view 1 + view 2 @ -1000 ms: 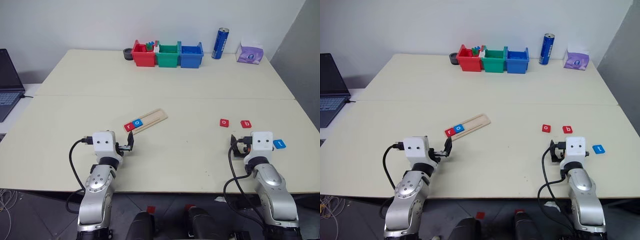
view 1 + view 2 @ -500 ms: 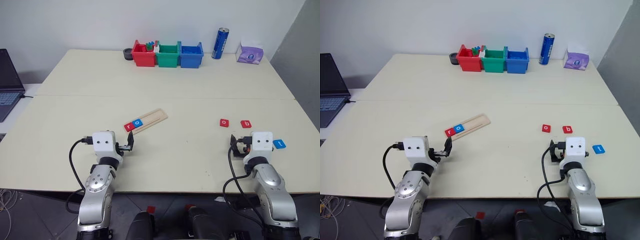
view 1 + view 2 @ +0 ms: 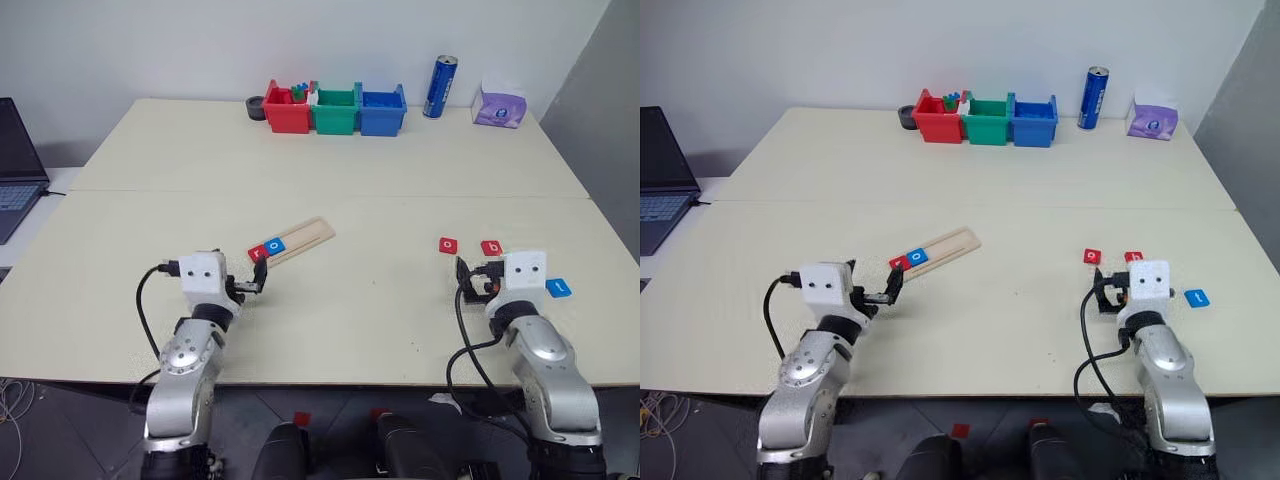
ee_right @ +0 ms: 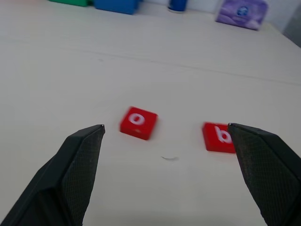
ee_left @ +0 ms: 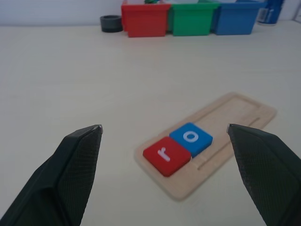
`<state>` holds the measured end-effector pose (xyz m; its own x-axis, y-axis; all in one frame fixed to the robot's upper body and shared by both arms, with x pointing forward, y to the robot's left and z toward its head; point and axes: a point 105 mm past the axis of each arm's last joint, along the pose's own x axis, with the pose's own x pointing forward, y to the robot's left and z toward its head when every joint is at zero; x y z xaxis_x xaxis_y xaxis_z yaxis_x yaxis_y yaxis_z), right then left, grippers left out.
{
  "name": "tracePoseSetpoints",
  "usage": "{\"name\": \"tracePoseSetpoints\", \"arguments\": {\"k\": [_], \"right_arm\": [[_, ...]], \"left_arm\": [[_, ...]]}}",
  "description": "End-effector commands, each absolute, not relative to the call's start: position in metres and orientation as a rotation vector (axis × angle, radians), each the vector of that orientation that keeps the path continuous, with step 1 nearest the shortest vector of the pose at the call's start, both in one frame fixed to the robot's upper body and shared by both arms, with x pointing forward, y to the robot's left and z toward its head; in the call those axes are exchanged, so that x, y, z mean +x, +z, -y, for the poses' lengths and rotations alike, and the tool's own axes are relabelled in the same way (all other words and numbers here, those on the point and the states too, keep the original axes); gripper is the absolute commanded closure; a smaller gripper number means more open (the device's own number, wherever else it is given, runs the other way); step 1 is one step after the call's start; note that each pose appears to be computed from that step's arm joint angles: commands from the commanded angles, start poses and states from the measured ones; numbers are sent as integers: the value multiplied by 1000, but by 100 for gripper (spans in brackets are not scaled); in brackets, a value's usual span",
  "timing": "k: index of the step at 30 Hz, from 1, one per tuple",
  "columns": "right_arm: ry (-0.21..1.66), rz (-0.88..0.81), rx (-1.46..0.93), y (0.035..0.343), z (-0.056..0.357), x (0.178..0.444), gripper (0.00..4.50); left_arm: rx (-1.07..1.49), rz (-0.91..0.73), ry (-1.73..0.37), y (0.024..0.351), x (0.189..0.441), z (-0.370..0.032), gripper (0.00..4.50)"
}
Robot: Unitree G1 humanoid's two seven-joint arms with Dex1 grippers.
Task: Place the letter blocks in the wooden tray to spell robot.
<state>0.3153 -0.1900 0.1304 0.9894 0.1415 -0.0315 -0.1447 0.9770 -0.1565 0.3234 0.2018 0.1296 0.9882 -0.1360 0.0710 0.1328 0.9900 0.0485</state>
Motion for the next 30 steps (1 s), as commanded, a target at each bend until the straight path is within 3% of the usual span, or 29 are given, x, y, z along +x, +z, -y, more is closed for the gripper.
{"name": "tracePoseSetpoints", "arguments": {"k": [1, 6, 11, 19, 30], "right_arm": [[430, -3, -139, 149, 156, 309, 6], [857, -72, -120, 158, 119, 288, 6], [1013, -112, -130, 162, 110, 282, 6], [1043, -111, -142, 166, 103, 289, 6], [1026, -119, -126, 169, 101, 281, 6]], "left_arm": [[87, 84, -290, 142, 330, -204, 0], [139, 15, -557, 141, 337, -210, 0], [220, -70, -731, 129, 343, -220, 0], [339, -109, -802, 134, 374, -242, 0], [313, -185, -911, 128, 387, -232, 0]]}}
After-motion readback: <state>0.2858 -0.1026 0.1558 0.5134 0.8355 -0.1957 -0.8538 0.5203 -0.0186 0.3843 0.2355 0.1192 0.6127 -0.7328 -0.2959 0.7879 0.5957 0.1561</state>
